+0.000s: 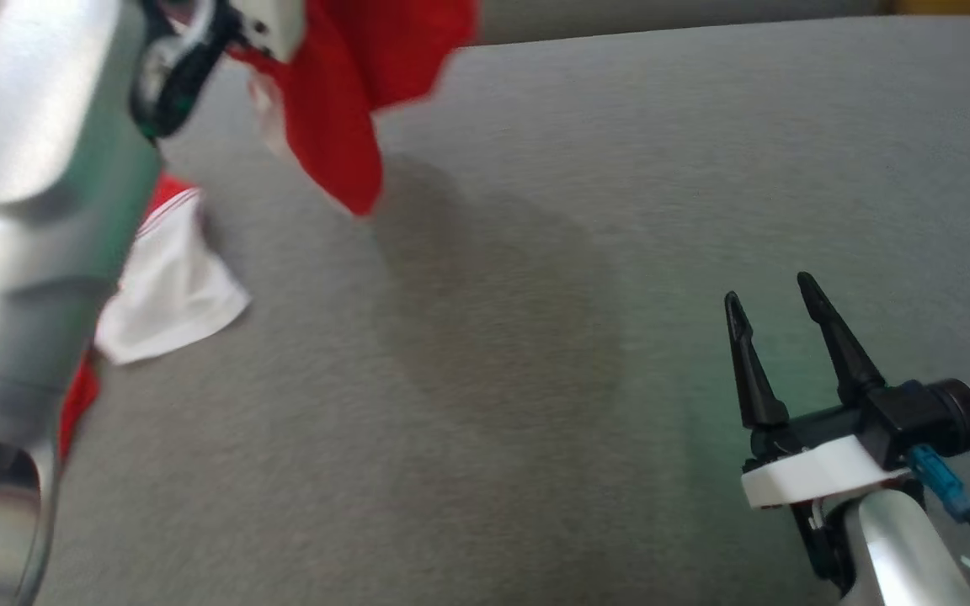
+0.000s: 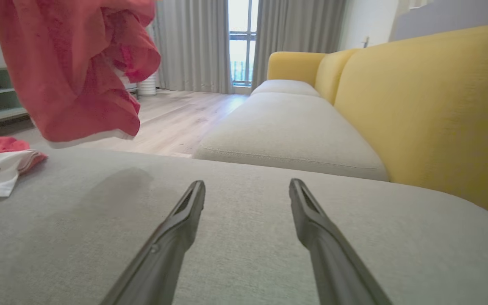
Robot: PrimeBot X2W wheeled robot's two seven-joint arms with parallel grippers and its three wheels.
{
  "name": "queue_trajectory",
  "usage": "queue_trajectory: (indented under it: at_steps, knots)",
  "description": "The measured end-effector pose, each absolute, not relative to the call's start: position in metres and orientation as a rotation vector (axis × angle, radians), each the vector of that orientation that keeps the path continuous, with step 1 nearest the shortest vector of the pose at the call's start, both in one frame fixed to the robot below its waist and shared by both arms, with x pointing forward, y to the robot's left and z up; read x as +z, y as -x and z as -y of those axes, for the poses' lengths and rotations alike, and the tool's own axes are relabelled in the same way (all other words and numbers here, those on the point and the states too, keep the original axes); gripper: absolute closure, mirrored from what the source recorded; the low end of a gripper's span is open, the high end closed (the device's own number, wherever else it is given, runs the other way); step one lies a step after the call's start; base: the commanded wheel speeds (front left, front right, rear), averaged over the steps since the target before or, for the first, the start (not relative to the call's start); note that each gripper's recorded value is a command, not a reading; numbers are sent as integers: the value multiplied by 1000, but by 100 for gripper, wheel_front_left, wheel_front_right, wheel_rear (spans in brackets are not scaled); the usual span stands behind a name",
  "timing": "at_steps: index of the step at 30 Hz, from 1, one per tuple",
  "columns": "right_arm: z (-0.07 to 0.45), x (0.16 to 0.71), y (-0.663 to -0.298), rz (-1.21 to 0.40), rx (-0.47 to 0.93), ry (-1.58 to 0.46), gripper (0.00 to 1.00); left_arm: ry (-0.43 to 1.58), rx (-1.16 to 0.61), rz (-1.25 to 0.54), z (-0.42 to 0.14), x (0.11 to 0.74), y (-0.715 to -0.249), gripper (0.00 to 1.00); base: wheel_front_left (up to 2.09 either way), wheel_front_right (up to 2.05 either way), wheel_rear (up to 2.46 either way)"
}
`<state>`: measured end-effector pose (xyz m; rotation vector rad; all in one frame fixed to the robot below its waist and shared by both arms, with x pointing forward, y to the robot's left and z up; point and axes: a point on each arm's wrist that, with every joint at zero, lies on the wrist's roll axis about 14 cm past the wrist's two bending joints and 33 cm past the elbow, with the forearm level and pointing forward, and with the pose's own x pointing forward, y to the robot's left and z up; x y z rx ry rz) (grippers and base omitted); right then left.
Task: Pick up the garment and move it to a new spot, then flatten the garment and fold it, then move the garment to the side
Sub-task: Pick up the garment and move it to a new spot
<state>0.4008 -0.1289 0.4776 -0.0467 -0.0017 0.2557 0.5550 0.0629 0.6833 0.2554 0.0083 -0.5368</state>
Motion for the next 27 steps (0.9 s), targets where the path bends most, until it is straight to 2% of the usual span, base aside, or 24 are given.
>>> queue_trajectory:
  at_steps: [5, 12, 18, 22, 23, 24, 27]
  knots:
    - [159, 486, -386, 15, 153, 41, 0, -237, -751, -31, 12, 668, -529, 100, 0, 0, 0]
    - [193, 486, -369, 4, 44, 43, 0, -208, -1052, -242, 89, 559, -457, 100, 0, 0, 0]
    - [203, 481, -363, -15, 5, 34, 0, -173, -1236, -488, 106, 448, -365, 100, 0, 0, 0]
    - [204, 478, -362, -22, -1, 30, 0, -90, -1234, -514, 104, 425, -336, 100, 0, 0, 0]
    - [203, 476, -361, -27, 1, 28, 0, -79, -1212, -477, 104, 428, -337, 57, 0, 0, 0]
    - [201, 474, -359, -34, 5, 24, 0, -72, -1190, -444, 104, 431, -339, 0, 0, 0, 0]
    - [194, 468, -355, -49, 22, 14, 0, -72, -1128, -348, 102, 441, -344, 0, 0, 0, 0]
